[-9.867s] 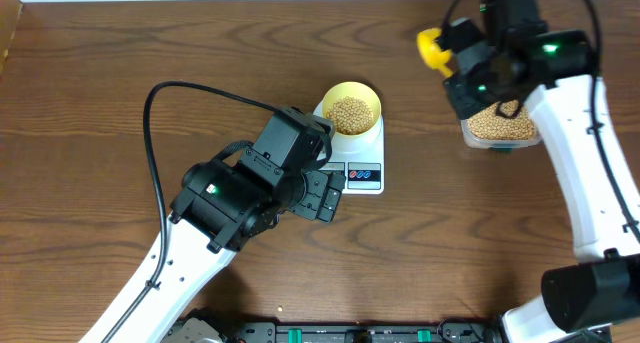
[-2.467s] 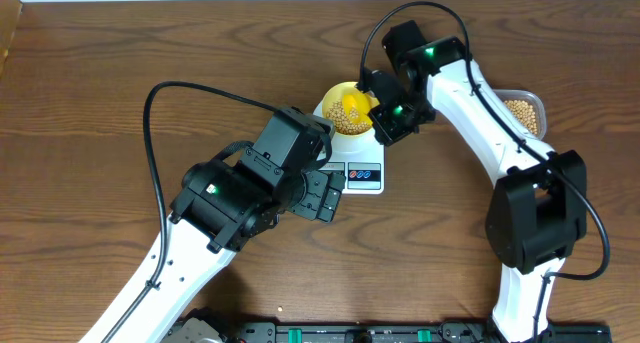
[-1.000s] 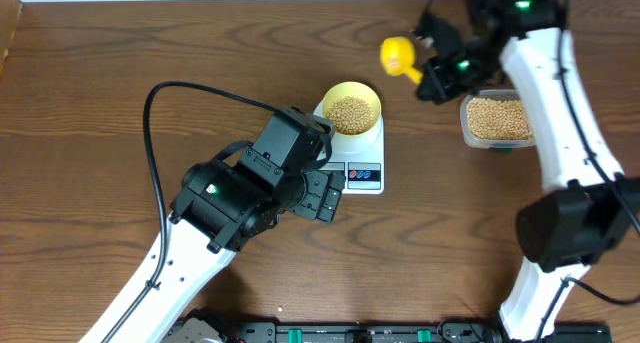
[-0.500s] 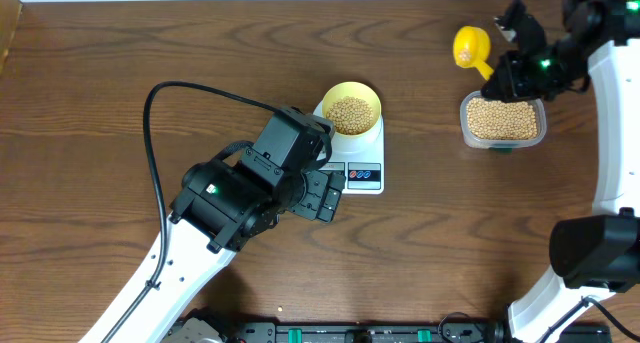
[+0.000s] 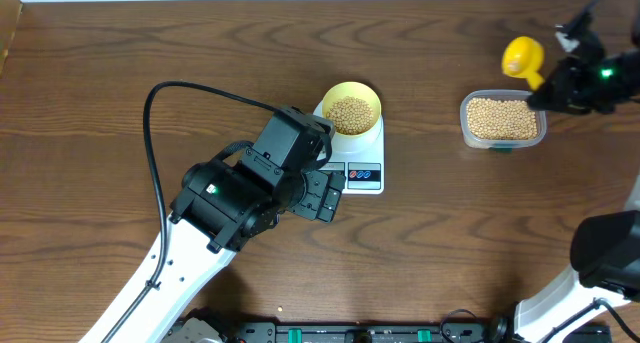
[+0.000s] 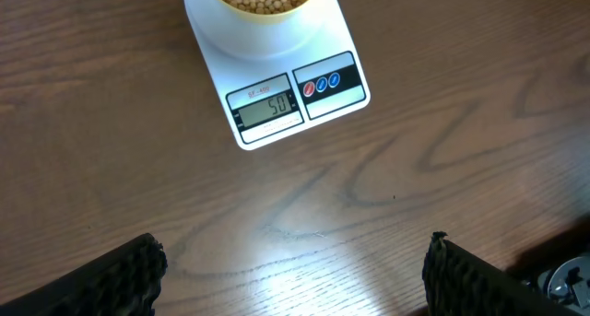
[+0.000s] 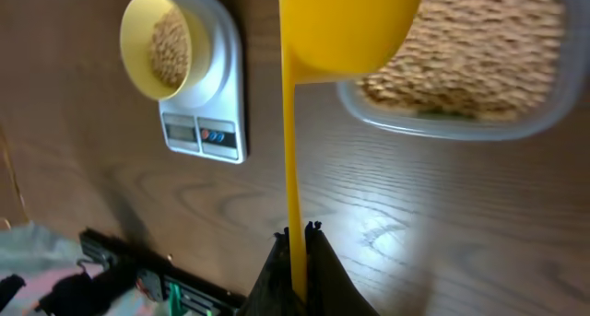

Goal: Scoop item into bowl and weigh 50g on scale
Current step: 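Lift the scoop away from the bowl and carry it right, then lower the scoop into the soybean tub with the right gripper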

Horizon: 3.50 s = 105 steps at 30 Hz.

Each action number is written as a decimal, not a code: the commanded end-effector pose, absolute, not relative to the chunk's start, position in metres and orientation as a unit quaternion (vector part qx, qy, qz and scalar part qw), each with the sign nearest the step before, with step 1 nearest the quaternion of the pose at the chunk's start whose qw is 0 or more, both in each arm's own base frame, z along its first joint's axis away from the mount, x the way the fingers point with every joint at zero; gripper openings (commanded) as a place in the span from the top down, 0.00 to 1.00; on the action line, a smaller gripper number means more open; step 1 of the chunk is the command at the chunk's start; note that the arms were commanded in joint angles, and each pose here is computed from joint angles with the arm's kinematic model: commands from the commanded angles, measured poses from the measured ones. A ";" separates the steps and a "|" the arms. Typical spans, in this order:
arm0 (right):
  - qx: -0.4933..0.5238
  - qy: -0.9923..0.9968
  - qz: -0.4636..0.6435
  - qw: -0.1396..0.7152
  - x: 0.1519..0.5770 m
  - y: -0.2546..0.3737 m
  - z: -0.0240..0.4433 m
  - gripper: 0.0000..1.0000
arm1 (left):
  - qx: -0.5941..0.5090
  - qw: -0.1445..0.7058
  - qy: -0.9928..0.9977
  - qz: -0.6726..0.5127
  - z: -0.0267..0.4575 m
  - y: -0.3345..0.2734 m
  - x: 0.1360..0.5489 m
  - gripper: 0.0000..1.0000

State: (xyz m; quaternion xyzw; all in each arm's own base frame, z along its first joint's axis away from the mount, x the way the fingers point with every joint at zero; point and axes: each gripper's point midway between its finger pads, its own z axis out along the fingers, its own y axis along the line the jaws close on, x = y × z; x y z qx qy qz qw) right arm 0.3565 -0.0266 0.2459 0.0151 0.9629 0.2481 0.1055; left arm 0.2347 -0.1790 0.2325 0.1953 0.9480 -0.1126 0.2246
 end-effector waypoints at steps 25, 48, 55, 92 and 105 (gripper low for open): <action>0.036 0.974 0.216 0.057 0.344 -0.046 0.177 0.98 | 0.202 0.244 0.941 -0.119 0.247 -0.179 0.237 0.08; 0.050 0.993 0.109 -0.010 0.330 -0.042 0.157 0.99 | 0.202 0.244 0.941 -0.119 0.247 -0.179 0.237 0.08; 0.057 0.992 0.105 -0.047 0.315 -0.039 0.124 0.99 | 0.202 0.244 0.941 -0.119 0.247 -0.179 0.237 0.08; 0.017 0.994 -0.105 -0.018 0.337 -0.044 0.100 0.99 | 0.202 0.244 0.941 -0.118 0.247 -0.179 0.237 0.08; -0.018 0.994 -0.109 -0.014 0.340 -0.029 0.100 0.63 | 0.202 0.244 0.941 -0.118 0.247 -0.179 0.237 0.08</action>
